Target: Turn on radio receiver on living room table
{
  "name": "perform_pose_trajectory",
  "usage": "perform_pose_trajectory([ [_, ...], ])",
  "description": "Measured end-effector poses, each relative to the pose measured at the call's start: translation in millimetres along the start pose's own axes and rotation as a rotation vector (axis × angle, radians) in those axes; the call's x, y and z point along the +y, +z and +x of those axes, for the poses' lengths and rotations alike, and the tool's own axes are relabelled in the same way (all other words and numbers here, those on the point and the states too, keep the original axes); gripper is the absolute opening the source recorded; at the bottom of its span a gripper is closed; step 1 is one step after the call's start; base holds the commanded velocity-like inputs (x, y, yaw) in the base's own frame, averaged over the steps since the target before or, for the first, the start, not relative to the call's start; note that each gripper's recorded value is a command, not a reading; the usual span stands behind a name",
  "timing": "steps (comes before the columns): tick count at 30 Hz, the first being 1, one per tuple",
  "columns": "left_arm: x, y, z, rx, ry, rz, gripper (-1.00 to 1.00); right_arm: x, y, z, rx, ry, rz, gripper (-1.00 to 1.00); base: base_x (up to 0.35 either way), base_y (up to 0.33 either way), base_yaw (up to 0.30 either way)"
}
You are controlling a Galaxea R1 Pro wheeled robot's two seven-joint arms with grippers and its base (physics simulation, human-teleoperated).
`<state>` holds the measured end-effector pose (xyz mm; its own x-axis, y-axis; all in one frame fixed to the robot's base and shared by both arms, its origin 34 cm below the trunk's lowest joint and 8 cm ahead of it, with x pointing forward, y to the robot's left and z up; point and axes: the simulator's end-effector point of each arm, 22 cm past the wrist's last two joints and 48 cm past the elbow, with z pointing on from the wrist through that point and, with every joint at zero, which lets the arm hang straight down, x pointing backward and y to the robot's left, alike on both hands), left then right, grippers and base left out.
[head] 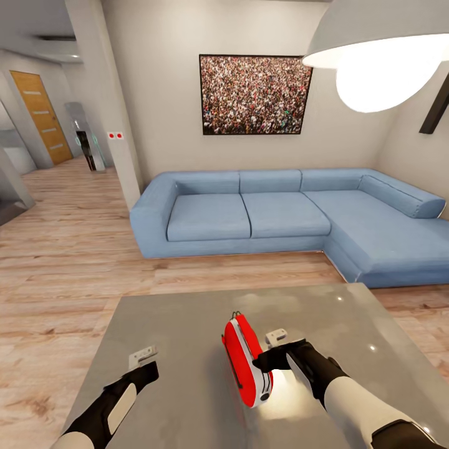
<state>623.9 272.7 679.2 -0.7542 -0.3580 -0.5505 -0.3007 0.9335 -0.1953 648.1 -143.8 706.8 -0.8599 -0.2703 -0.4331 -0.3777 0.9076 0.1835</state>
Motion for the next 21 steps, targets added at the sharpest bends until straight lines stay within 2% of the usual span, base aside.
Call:
perform_pose_trajectory([
  [21,1,13.1,6,0.001,-0.002,0.003,-1.0,-4,13.6,5,0.001,0.0,0.0,-1.0,0.0,0.0,0.0],
])
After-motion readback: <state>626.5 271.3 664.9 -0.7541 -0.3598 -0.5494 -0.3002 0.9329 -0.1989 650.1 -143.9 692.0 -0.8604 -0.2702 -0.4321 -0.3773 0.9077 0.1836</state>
